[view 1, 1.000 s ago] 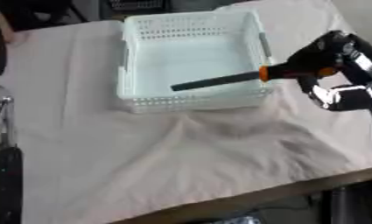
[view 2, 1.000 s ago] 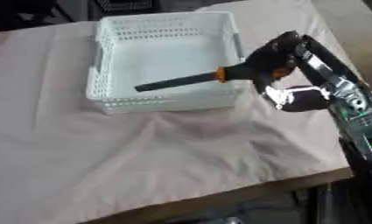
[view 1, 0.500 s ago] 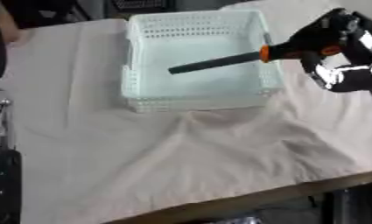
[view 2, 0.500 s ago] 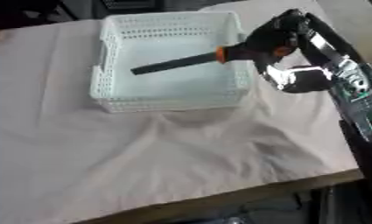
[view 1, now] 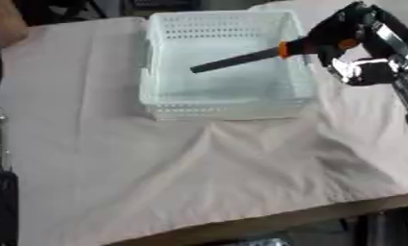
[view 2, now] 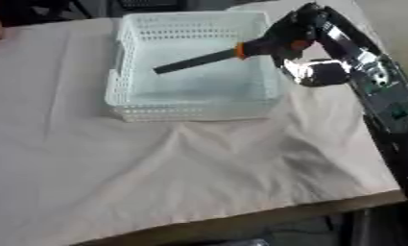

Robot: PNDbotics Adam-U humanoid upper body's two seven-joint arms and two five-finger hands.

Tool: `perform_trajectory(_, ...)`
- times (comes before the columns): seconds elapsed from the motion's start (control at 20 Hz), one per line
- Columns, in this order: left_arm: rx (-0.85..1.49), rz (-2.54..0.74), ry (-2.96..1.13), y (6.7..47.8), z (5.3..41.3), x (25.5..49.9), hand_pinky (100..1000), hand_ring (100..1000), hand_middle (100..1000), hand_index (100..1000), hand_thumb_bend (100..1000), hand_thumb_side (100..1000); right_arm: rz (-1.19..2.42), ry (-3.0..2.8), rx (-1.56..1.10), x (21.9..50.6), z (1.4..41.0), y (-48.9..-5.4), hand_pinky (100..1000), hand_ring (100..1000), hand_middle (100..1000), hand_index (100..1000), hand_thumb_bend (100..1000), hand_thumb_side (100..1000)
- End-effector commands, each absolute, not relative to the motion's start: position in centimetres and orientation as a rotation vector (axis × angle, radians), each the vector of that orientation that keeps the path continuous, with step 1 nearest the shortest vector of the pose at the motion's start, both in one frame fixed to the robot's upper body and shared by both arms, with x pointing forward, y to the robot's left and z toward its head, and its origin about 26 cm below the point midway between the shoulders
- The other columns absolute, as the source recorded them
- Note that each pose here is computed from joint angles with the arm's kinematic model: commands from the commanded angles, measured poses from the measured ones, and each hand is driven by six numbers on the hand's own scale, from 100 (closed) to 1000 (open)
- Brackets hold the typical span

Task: Pick up objects on the table and place them in the box.

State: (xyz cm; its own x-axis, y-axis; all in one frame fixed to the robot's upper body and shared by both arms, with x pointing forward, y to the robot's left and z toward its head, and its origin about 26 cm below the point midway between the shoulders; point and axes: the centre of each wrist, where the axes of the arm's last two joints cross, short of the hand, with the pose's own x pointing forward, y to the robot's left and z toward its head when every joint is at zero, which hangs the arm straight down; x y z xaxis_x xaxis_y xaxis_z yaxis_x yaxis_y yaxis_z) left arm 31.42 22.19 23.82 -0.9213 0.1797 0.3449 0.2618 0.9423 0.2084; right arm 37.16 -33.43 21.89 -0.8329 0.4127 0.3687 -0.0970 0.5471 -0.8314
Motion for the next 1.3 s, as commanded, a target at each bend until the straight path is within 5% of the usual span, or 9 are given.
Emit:
perform_trajectory(0.05, -0.355, -0.376, -2.806, 21.8, 24.7, 31.2, 682, 778, 827, 847, 164, 867, 1.278, -2.266, -0.299, 37.5, 23.1, -34.3, 225, 330, 248, 385, 100, 381)
perform_trajectory(0.35, -0.37, -0.384, -2.806, 21.6, 24.8, 31.2, 682, 778, 827, 846, 163, 867, 1.45, -2.275, -0.277, 37.7, 23.0, -34.2, 392, 543, 519, 651, 100, 499)
perform_trajectory(0.4, -0.372, -0.385, -2.805, 21.5, 24.8, 31.2, 682, 778, 827, 846, 164, 868, 1.472, -2.274, -0.284, 37.8, 22.9, -34.2, 353, 487, 438, 544, 100, 463)
perform_trajectory(0.45, -0.373, -0.386, -2.805, 21.5, 24.8, 31.2, 682, 778, 827, 846, 163, 868, 1.488, -2.275, -0.29, 37.8, 22.9, -34.3, 507, 680, 743, 840, 100, 669)
perform_trajectory(0.5, -0.375, -0.387, -2.806, 21.5, 24.8, 31.2, 682, 778, 827, 846, 163, 868, 1.544, -2.274, -0.304, 37.8, 23.1, -34.2, 477, 645, 699, 808, 100, 629)
perform_trajectory(0.55, -0.377, -0.388, -2.806, 21.5, 24.8, 31.2, 682, 778, 827, 846, 163, 867, 1.592, -2.268, -0.319, 37.8, 23.1, -34.1, 708, 841, 932, 991, 100, 843)
perform_trajectory(0.6, -0.378, -0.387, -2.806, 21.5, 24.8, 31.2, 682, 778, 827, 846, 163, 867, 1.65, -2.257, -0.335, 37.7, 23.0, -34.0, 782, 893, 987, 1000, 100, 887)
perform_trajectory(0.85, -0.381, -0.39, -2.804, 21.5, 24.8, 31.1, 682, 778, 827, 846, 163, 868, 1.743, -2.241, -0.366, 37.9, 22.3, -34.1, 896, 999, 1000, 1000, 127, 947)
perform_trajectory(1.3, -0.381, -0.391, -2.802, 21.5, 24.7, 31.1, 683, 778, 827, 846, 164, 868, 1.738, -2.229, -0.389, 38.1, 21.4, -34.4, 894, 1000, 1000, 1000, 111, 946)
